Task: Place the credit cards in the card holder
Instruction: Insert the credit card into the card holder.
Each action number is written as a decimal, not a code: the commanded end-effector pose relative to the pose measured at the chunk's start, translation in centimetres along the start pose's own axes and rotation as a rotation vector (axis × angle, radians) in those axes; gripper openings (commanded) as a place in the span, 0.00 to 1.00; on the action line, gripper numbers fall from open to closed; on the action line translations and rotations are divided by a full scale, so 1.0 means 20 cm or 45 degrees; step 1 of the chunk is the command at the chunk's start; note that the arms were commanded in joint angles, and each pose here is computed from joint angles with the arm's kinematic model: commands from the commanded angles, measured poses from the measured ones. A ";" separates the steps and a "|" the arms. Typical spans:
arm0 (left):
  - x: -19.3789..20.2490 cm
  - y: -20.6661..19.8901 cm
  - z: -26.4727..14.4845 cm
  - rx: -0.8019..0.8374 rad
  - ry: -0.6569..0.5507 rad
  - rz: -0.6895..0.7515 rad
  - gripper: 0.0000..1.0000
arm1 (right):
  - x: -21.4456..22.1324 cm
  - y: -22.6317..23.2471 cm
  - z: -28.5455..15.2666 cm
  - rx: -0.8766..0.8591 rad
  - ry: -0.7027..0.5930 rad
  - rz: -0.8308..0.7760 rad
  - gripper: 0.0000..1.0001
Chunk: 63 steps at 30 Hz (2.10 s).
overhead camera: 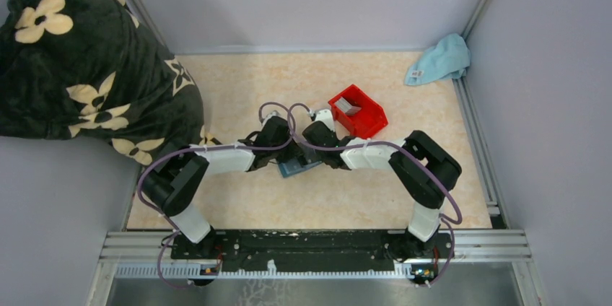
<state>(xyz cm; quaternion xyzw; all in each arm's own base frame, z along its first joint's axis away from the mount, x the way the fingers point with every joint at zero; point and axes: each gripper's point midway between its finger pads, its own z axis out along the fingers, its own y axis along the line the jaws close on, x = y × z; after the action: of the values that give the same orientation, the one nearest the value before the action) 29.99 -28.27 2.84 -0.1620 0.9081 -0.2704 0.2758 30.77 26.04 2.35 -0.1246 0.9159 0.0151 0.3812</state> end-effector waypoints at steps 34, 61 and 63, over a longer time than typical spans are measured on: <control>0.01 -0.01 0.01 -0.031 0.010 -0.039 0.47 | -0.01 0.23 -0.05 -0.185 0.004 -0.019 0.00; -0.13 0.15 -0.05 -0.374 -0.084 0.148 0.47 | 0.00 0.23 -0.04 -0.146 0.012 -0.010 0.01; -0.13 0.14 -0.05 -0.371 -0.088 0.148 0.47 | -0.01 0.22 -0.04 -0.145 0.007 -0.010 0.01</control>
<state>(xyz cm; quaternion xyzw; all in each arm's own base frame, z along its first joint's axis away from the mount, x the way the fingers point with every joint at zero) 31.73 -25.99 3.19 -0.1710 0.9270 -0.1586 0.2936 29.35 28.77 2.39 -0.1455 0.9161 0.0480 0.3705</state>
